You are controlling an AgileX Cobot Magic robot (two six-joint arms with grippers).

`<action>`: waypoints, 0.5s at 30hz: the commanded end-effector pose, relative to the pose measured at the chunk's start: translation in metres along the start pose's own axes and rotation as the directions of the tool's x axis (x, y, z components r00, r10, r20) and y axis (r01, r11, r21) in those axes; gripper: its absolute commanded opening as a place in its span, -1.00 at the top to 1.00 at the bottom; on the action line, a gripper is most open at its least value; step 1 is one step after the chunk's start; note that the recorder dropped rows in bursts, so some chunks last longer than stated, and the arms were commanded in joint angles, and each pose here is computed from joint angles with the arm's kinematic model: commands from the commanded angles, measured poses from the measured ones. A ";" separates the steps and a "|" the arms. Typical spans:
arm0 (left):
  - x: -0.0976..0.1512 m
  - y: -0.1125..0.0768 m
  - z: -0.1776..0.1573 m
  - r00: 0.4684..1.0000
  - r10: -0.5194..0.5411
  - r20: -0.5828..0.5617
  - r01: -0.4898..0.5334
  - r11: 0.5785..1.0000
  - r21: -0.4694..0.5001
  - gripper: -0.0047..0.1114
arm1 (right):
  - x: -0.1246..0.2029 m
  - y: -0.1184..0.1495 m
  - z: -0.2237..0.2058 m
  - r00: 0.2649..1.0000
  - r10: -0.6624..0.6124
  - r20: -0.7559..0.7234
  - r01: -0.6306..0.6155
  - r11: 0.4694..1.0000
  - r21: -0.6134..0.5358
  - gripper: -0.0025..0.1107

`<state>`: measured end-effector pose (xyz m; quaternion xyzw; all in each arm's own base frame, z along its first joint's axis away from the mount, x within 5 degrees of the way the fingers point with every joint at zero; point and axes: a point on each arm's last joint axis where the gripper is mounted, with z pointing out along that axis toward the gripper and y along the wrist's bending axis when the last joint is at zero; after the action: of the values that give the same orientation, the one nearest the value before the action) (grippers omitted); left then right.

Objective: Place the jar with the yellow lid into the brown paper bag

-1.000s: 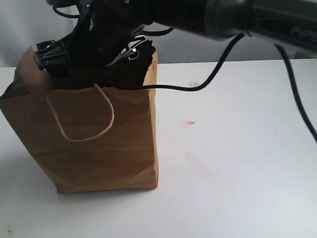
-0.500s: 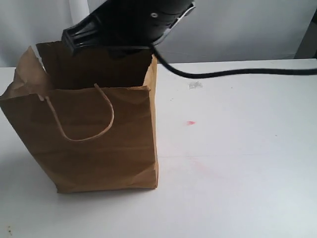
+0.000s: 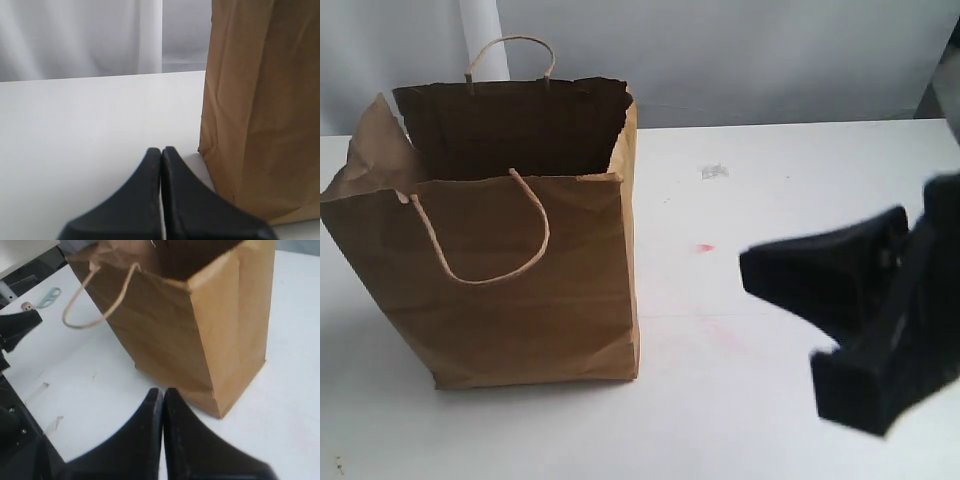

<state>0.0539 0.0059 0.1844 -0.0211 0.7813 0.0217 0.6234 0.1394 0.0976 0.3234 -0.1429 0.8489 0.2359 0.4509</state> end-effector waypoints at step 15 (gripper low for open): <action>-0.001 -0.001 0.000 1.000 -0.006 0.008 0.006 1.000 0.008 0.90 | 0.036 -0.021 -0.011 0.977 -0.202 0.065 0.195 0.976 0.099 0.96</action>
<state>0.0539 0.0059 0.1844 -0.0211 0.7813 0.0217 0.6234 0.1215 0.0804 0.2915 -0.1784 0.8438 0.1895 0.4693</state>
